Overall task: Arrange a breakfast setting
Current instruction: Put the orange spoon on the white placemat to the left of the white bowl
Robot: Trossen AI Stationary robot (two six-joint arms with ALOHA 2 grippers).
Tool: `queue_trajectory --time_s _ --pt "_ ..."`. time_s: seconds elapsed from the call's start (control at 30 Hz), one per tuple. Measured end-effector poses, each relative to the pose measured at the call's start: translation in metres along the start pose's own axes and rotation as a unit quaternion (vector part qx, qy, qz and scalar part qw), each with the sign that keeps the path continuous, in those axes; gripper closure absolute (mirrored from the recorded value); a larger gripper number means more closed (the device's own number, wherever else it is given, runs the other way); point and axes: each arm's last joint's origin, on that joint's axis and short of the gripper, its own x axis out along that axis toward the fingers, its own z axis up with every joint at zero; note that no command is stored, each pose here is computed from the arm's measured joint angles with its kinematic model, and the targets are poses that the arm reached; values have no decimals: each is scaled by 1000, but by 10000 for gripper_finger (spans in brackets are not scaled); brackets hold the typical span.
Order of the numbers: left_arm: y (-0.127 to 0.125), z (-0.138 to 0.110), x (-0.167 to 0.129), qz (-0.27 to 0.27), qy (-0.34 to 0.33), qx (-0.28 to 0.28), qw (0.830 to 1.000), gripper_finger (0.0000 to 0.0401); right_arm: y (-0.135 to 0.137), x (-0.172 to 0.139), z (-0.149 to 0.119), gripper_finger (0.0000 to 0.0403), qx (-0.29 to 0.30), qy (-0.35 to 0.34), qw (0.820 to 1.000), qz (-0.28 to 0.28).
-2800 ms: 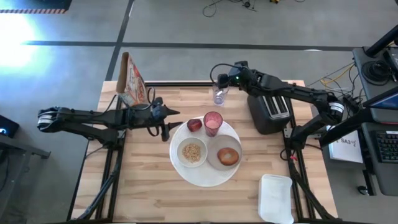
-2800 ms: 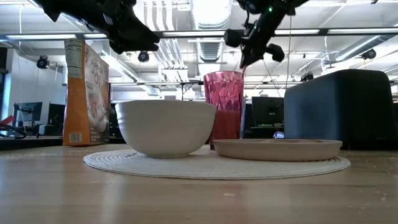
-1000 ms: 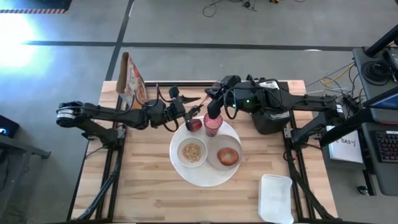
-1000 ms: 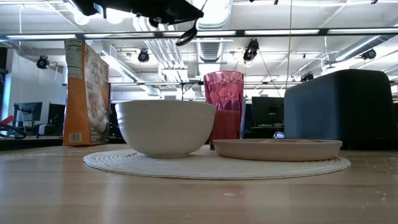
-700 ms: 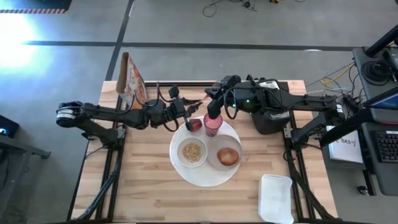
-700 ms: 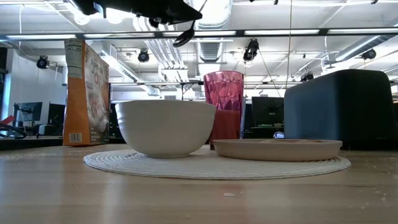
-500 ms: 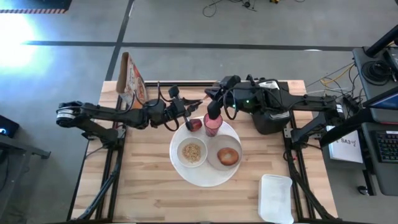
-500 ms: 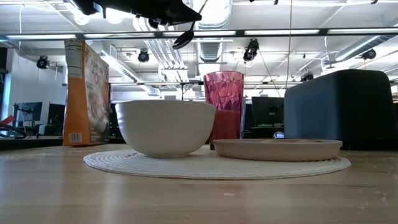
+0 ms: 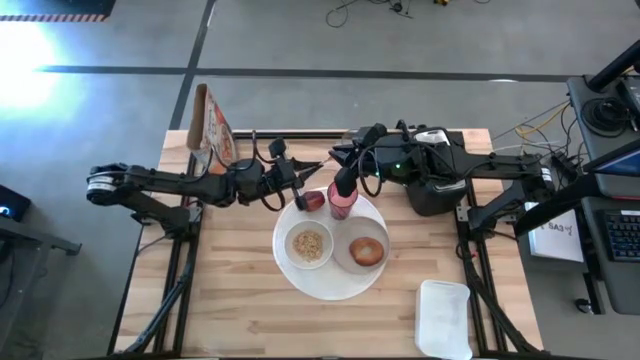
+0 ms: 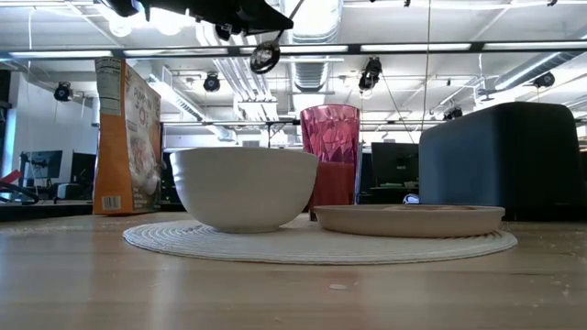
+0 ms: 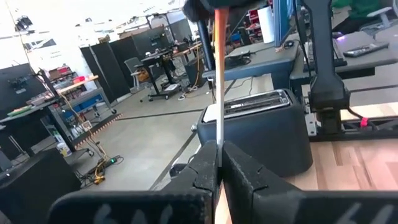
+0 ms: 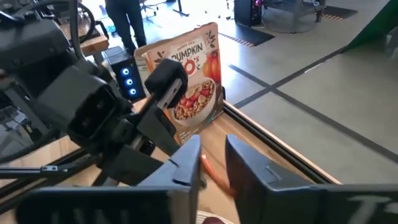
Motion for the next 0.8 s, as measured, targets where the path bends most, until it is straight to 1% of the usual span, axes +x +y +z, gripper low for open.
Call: queue_trajectory --time_s 0.23,0.43,0.6,0.67,0.73,0.8 --pt "4 5 -5 3 -4 -8 1000 399 0 0 -1 267 -2 4 1000 -1" --pt "4 3 -8 -3 16 -5 1000 400 -4 -10 5 224 2 -5 1000 2" --pt "4 -6 -11 -5 70 12 997 400 -13 -33 14 212 9 -18 1000 4" --pt "4 -8 -14 -16 106 24 994 400 -18 -45 16 212 8 -13 1000 1" --pt "5 -10 -18 -31 158 35 986 400 -24 -55 16 211 11 -2 1000 -3" --pt "6 -8 -24 -72 211 51 974 400 -29 -64 15 211 21 15 1000 -10"
